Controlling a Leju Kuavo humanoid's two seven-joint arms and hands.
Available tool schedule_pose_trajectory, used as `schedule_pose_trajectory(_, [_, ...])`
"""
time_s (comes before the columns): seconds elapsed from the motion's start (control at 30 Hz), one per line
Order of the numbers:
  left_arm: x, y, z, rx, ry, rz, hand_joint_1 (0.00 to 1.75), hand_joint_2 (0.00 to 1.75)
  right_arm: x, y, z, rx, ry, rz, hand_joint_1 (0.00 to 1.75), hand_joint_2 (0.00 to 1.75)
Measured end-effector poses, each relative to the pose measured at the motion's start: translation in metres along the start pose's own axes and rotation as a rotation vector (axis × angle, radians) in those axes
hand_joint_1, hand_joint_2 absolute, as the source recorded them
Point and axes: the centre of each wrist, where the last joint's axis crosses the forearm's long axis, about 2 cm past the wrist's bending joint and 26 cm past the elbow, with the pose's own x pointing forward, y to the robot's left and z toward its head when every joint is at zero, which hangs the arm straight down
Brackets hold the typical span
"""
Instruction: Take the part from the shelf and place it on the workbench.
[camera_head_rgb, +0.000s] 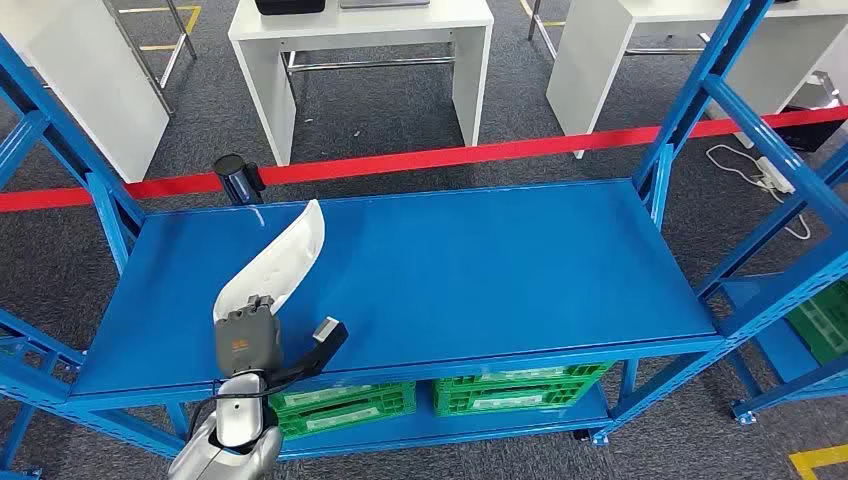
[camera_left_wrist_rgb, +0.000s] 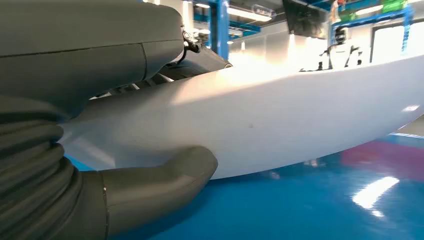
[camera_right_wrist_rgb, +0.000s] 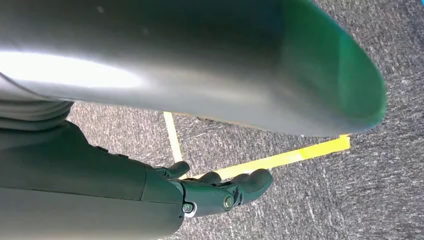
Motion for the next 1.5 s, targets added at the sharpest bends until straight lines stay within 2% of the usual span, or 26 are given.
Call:
schedule_pose_trajectory(0.43, [0.005, 0.003, -0.008, 0.015, -0.019, 0.012, 1.75, 1.75, 0.0, 0.0, 0.0, 0.002, -0.004, 0.002, 0.0, 0.0])
schedule_pose_trajectory(0.8, [0.018, 0.015, -0.003, 0.134, -0.153, 0.133, 1.75, 1.75, 0.0, 0.0, 0.0, 0.004, 0.004, 0.009, 0.0, 0.0])
schedule_pose_trajectory(0.97, [0.032, 0.03, -0.001, 0.213, -0.244, 0.302, 1.75, 1.75, 0.0, 0.0, 0.0, 0.005, 0.016, 0.02, 0.0, 0.0])
schedule_pose_trajectory(1.23, [0.054, 0.056, 0.004, 0.319, -0.41, 0.766, 1.75, 1.75, -0.001, 0.0, 0.0, 0.009, 0.024, 0.042, 0.0, 0.0])
schedule_pose_trajectory(1.5, [0.083, 0.093, 0.002, 0.426, -0.614, 1.015, 1.75, 1.75, -0.002, 0.0, 0.0, 0.018, 0.024, 0.083, 0.0, 0.0])
